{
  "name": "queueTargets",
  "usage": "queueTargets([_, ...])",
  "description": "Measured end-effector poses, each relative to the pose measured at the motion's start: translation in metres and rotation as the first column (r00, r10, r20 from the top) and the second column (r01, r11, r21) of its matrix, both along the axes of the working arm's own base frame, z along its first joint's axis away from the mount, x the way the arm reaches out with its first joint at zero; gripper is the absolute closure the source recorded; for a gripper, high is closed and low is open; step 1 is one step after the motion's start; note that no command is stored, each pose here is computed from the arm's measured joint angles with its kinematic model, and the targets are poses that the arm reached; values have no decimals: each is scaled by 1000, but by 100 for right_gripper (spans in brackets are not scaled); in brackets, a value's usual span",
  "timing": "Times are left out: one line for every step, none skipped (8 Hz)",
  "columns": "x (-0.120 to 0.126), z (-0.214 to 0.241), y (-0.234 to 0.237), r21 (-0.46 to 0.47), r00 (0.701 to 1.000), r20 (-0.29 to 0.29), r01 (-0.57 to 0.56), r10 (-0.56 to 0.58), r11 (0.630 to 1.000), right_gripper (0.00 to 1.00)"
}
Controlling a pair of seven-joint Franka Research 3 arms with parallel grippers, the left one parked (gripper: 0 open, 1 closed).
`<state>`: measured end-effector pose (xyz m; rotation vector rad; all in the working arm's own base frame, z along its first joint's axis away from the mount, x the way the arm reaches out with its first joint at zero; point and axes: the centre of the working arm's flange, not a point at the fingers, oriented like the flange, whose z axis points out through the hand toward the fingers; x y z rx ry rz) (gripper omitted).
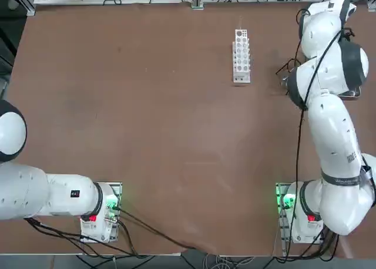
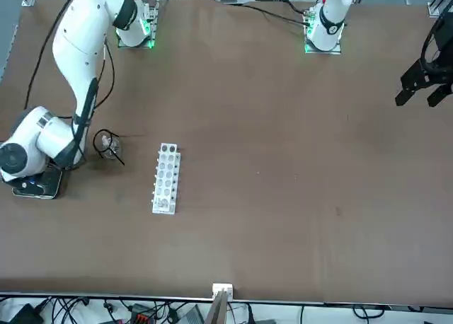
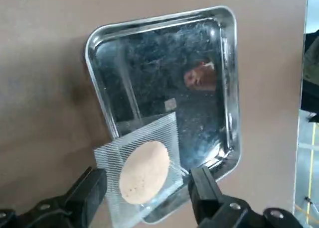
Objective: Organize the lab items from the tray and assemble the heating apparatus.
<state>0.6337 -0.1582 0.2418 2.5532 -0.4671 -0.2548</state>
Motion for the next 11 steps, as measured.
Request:
queueTargets([2,-12,6,-19,1000,-1,17,-17,1000,2])
queueTargets([5,-21,12,-29,1000,-6,21,-21,999,2])
queueTargets([7,-23,15,-35,1000,-15,22,-23,999,3])
queueTargets([10,-22,19,-41,999,-18,37,-38,998,3])
queueTargets([13,-20,25,-43,998,-19,58,-58,997,3])
queueTargets([16,-21,32,-48,997,-23,76,-78,996,3])
queueTargets([19,-25,39,-62,995,-24,98,-100,993,3])
queueTargets([20,-31,42,-81,993,-24,114,-116,990,3])
queueTargets([20,-38,44,-102,992,-35,117,-121,988,3])
queueTargets([18,-43,44,-130,991,-47,118,-125,985,3])
queueTargets([16,-47,43,-146,990,-64,118,-128,982,4])
